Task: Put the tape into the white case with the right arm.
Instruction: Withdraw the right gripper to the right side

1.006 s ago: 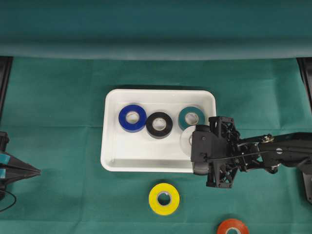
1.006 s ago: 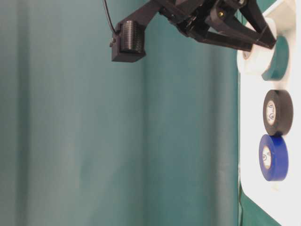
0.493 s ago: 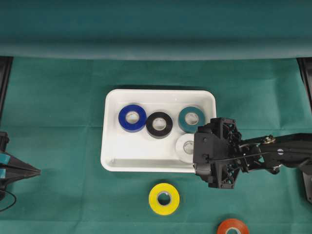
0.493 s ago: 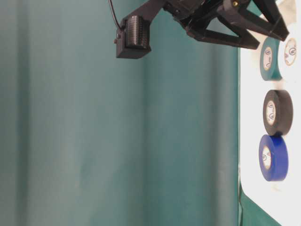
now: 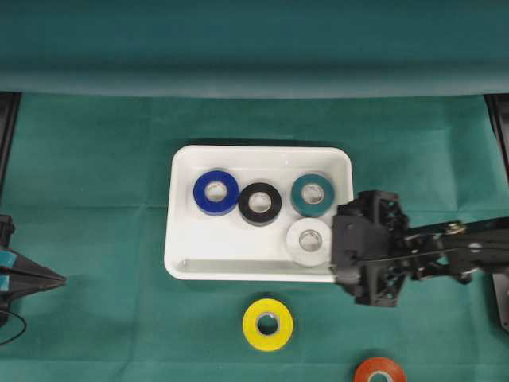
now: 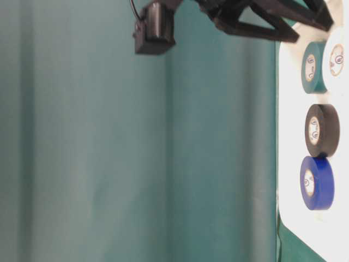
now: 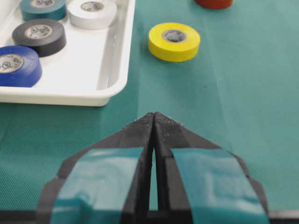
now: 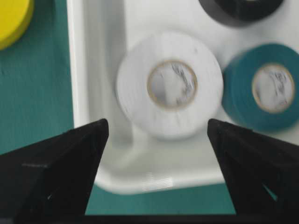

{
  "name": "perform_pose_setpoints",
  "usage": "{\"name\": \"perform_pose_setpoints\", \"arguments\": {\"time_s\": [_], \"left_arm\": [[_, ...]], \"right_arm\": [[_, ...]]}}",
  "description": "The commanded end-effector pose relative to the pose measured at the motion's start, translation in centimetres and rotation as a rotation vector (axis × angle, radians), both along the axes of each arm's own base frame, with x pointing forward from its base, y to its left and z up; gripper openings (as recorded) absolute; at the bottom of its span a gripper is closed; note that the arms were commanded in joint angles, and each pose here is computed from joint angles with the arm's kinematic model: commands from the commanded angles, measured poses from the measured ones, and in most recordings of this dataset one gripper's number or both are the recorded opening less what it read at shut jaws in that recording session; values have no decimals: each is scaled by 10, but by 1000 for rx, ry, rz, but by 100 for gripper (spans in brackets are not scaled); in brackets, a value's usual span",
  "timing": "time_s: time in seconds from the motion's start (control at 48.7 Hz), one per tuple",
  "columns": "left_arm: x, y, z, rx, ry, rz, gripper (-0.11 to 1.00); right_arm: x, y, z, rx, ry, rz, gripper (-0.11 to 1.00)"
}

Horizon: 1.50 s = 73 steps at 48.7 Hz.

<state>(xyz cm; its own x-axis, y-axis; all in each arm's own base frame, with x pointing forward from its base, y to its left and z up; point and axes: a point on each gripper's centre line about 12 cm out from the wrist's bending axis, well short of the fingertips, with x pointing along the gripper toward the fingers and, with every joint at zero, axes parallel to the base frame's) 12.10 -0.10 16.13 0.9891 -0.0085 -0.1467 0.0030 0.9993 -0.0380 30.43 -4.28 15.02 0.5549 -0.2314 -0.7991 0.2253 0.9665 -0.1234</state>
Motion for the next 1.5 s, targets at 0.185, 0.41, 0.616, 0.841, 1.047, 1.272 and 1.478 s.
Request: {"name": "perform_pose_setpoints", "arguments": {"time_s": [0.185, 0.41, 0.616, 0.841, 1.047, 1.272, 1.478], "left_arm": [[1, 0, 4, 0, -2, 0, 0], [1, 0, 4, 0, -2, 2, 0], [1, 0, 4, -2, 0, 2, 0], [1, 0, 4, 0, 0, 2, 0], [1, 0, 4, 0, 0, 2, 0], [1, 0, 4, 0, -2, 2, 0], [1, 0, 4, 0, -2, 2, 0]], "right_arm": [[-47, 4, 19, 3, -94, 0, 76], [-85, 10, 19, 21, -174, 15, 76], [-116, 11, 15, 39, -212, -19, 76], [-133, 11, 14, 93, -277, -86, 75], [-134, 12, 14, 102, -291, -92, 75], [-132, 23, 12, 122, -298, -27, 75], [-128, 51, 10, 155, -281, 133, 75]]}}
